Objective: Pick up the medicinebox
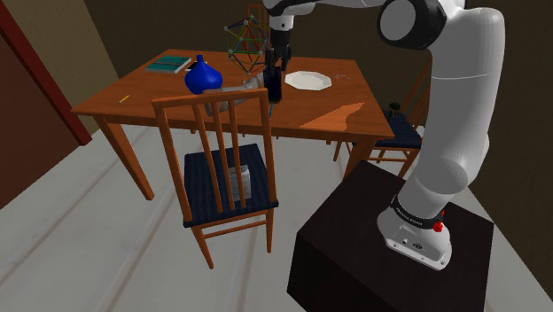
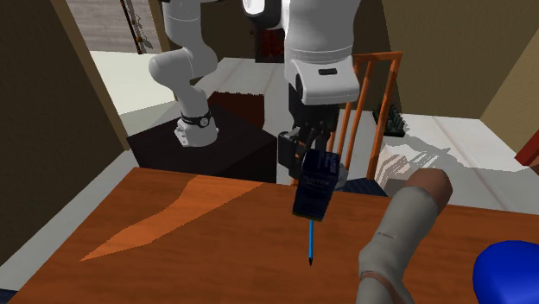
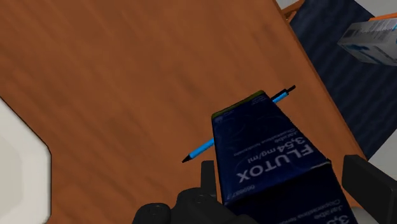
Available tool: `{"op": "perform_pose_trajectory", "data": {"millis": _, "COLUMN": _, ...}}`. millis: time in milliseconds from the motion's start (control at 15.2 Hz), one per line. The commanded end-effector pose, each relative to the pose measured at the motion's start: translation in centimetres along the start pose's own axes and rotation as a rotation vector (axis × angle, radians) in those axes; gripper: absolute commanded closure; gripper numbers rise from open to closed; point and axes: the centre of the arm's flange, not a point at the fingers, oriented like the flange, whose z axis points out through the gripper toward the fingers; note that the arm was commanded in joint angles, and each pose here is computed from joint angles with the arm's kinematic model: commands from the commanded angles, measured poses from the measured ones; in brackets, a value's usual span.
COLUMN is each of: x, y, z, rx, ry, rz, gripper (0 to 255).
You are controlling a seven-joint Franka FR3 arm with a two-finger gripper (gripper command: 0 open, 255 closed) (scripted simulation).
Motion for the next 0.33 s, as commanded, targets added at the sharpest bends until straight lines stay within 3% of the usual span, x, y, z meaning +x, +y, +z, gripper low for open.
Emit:
{"op": "perform_pose_trajectory", "data": {"millis": 0, "x": 0.0, "y": -0.1, "z": -1.1, "rx": 0.0, "ry": 0.001, "rz": 0.0, "gripper": 255}}
{"op": "perform_pose_trajectory", "data": {"millis": 264, "x": 0.0, "y": -0.2, "z": -2.3, "rx": 0.0, "ry": 0.001, "rz": 0.0, "gripper": 255}}
